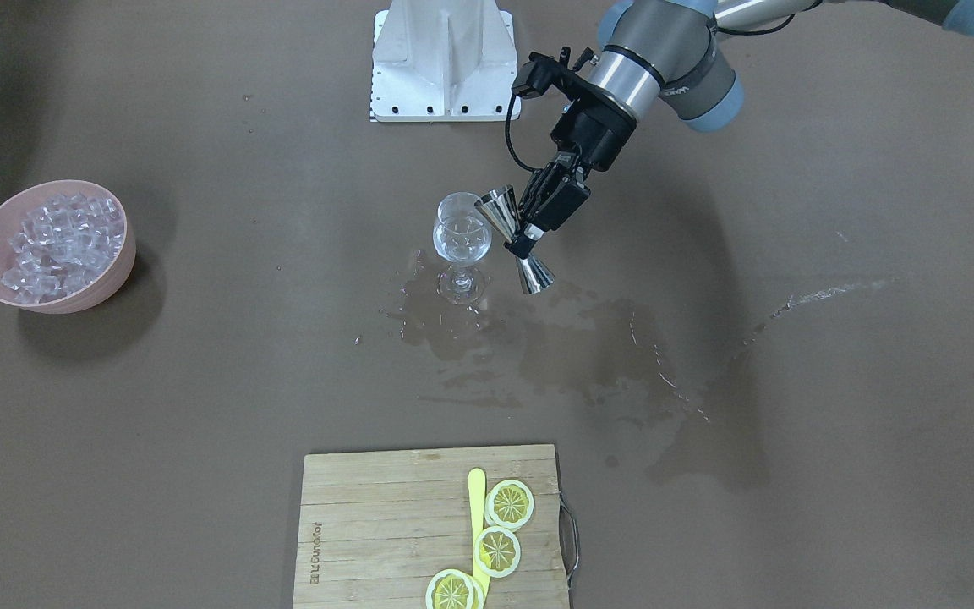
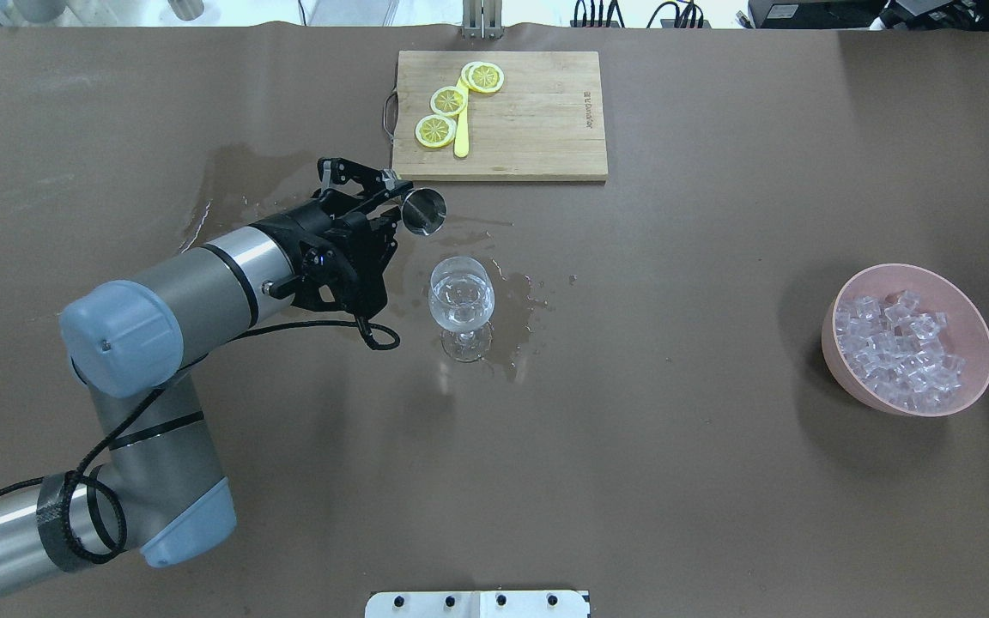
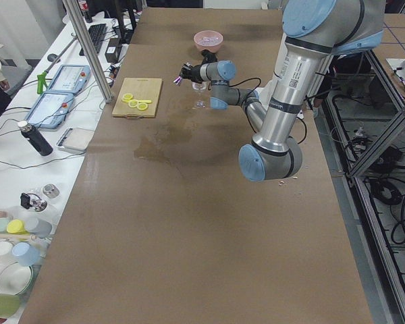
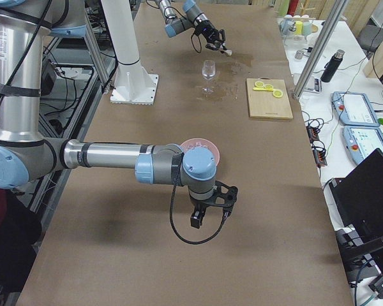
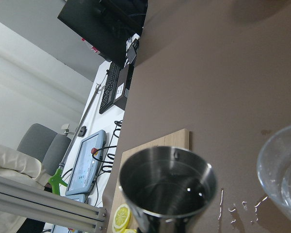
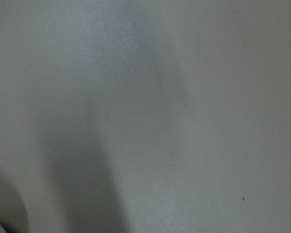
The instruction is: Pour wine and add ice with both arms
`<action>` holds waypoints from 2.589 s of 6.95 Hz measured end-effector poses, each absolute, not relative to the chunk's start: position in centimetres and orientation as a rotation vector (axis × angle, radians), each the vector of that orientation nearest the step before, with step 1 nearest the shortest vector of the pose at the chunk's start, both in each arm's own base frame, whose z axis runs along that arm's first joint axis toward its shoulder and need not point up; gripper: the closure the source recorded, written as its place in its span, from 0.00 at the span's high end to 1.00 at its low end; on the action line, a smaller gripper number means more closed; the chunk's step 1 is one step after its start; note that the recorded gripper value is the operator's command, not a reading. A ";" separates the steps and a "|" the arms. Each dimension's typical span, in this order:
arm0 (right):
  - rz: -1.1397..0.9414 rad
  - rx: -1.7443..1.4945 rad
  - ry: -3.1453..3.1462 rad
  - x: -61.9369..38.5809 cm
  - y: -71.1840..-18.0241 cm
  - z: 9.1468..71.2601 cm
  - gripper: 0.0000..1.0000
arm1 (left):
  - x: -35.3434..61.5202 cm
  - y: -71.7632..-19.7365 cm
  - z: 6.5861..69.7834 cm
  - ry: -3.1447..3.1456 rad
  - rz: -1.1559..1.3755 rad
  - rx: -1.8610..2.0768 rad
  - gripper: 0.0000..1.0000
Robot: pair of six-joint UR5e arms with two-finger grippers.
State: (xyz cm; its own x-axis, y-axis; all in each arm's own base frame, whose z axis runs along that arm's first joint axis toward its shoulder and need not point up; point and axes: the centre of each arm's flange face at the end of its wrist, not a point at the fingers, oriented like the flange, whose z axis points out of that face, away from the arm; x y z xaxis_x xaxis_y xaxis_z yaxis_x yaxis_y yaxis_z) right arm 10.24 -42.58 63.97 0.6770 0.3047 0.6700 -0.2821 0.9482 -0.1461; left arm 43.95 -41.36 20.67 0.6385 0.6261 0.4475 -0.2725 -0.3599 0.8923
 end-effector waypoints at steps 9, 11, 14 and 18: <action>0.333 -0.037 -0.758 10.2 -42.4 64.2 1.00 | 44.4 -41.1 20.5 0.092 0.972 1.698 0.00; 0.332 -0.037 -0.758 10.2 -42.4 64.2 1.00 | 44.8 -40.6 20.4 0.032 0.976 1.690 0.00; 0.332 -0.036 -0.758 10.2 -42.4 64.2 1.00 | 45.9 -39.2 20.3 -0.035 0.999 1.691 0.00; 0.338 -0.034 -0.759 10.2 -42.6 63.9 1.00 | 46.5 -37.6 19.6 -0.085 1.020 1.709 0.00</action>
